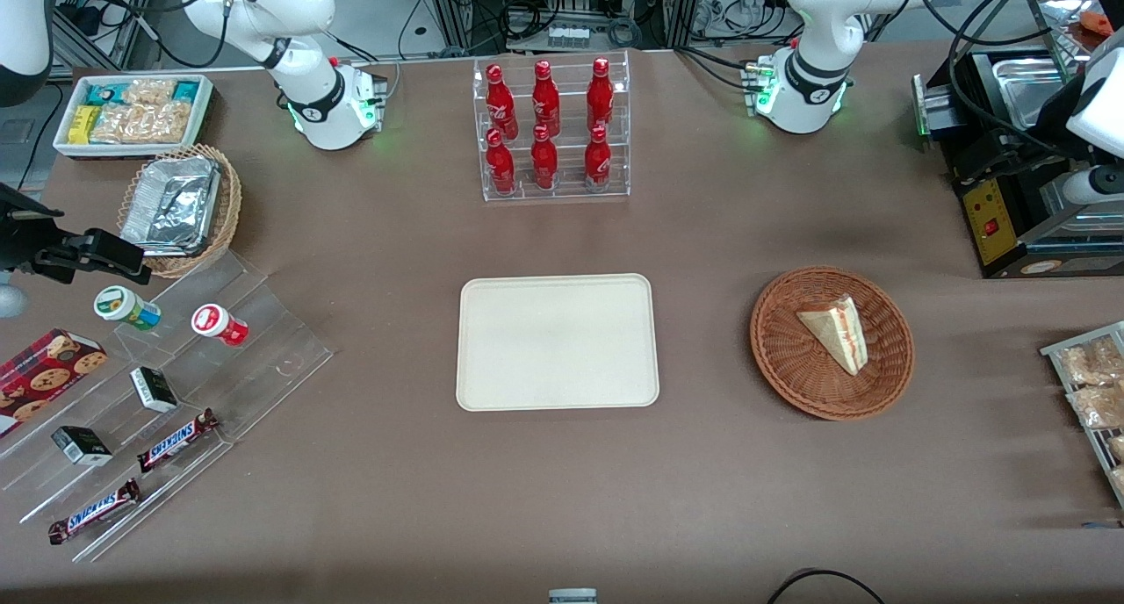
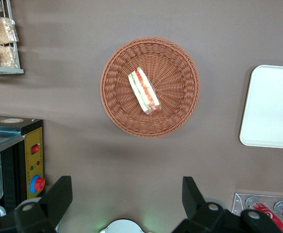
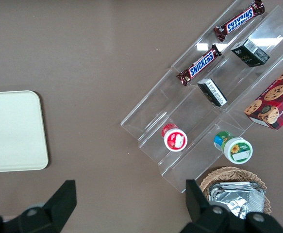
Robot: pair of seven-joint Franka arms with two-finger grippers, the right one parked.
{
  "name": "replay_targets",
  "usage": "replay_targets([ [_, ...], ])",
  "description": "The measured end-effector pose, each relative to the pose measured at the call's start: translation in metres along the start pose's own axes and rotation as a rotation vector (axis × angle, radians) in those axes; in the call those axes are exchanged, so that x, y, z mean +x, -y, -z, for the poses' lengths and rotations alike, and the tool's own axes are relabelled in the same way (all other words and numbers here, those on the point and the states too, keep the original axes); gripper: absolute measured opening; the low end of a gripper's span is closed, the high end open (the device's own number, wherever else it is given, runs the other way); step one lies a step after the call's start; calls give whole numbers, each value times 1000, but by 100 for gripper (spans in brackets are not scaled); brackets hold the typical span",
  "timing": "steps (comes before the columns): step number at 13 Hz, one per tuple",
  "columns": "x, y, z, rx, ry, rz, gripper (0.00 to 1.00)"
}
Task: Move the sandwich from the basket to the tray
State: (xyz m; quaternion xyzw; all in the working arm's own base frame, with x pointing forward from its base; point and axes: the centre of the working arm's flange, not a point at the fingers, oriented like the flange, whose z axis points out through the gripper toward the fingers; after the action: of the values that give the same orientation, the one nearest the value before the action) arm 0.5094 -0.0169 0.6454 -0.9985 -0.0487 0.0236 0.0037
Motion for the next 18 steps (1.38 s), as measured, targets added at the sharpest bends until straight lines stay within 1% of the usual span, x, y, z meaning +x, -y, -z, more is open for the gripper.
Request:
replay_targets([
  [4,0,0,-5,3,11,9,100],
  [5,0,1,-8,6,17,12,100],
  [7,1,1,-25,12,48,21,100],
  [8,3,2,-39,12,51,25,100],
  [10,11,4,-76,9,29,33,100],
  [12,15,4,-116,7,14,59,100],
  [14,16,4,-151,3,-13,129,100],
  [18,12,3,-202,-7,-49,248,100],
])
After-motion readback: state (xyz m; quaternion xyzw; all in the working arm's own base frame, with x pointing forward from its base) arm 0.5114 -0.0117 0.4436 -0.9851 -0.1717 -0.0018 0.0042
